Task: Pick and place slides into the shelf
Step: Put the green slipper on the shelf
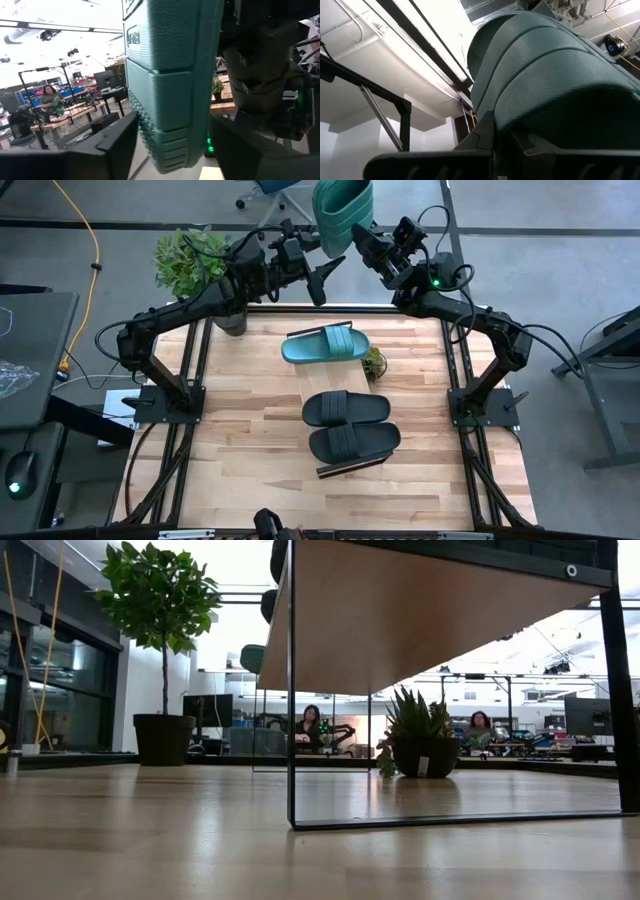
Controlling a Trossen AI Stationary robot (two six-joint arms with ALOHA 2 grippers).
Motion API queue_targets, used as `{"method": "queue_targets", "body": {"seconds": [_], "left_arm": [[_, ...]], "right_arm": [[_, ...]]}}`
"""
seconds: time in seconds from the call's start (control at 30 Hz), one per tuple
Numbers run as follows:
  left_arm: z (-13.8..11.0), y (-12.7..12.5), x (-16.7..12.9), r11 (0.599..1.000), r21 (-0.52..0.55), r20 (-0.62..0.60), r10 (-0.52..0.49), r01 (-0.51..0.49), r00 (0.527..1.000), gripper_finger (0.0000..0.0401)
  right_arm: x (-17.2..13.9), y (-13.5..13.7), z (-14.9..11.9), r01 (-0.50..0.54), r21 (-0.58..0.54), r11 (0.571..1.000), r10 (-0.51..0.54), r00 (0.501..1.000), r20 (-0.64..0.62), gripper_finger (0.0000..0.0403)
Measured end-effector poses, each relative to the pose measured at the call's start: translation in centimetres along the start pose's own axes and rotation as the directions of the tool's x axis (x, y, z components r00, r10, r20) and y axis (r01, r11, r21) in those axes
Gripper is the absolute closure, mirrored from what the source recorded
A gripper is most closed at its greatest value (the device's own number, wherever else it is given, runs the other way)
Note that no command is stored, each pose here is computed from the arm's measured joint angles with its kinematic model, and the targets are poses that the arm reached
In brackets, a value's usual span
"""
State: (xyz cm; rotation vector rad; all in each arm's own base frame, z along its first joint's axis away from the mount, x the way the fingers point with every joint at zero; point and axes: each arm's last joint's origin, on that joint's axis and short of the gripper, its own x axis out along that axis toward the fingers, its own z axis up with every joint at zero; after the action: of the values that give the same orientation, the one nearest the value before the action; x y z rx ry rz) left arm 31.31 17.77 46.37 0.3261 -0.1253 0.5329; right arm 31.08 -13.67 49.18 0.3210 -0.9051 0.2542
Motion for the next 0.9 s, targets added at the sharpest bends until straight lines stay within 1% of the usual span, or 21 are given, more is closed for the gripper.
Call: {"method": "queue_targets", "body": {"seconds": [0.23, 0.37, 0.47, 0.67, 0.77, 0.9], "left_arm": [[0.05, 0.08, -0.01, 1.0, 0.001, 0.003, 0.01, -0.01, 1.0, 0.0273], [0.1, 0.18, -0.04, 1.0, 0.001, 0.0, 0.027, -0.027, 1.0, 0.0314], [0.11, 0.22, -0.05, 0.998, 0.003, -0.007, 0.055, -0.055, 0.998, 0.0324], [0.07, 0.26, -0.06, 0.998, 0.004, -0.015, 0.07, -0.07, 0.997, 0.0318], [0.04, 0.28, -0.05, 0.997, 0.004, -0.018, 0.078, -0.078, 0.997, 0.0327], [0.03, 0.32, -0.05, 0.996, 0.004, -0.023, 0.094, -0.094, 0.995, 0.0334]], "right_arm": [[0.0, 0.16, 0.17, -0.016, -0.009, 1.0, 0.016, 1.0, 0.017, 0.0403], [-0.02, 0.19, 0.19, -0.02, -0.011, 1.0, 0.02, 1.0, 0.021, 0.0403], [-0.02, 0.2, 0.18, -0.022, -0.01, 1.0, 0.022, 1.0, 0.022, 0.0403], [-0.02, 0.16, 0.12, -0.022, 0.006, 1.0, 0.022, 1.0, 0.012, 0.0399], [-0.05, 0.08, 0.13, -0.024, 0.009, 1.0, 0.024, 1.0, 0.003, 0.0387], [-0.05, 0.08, 0.12, -0.024, 0.004, 1.0, 0.024, 1.0, 0.002, 0.0361]]}}
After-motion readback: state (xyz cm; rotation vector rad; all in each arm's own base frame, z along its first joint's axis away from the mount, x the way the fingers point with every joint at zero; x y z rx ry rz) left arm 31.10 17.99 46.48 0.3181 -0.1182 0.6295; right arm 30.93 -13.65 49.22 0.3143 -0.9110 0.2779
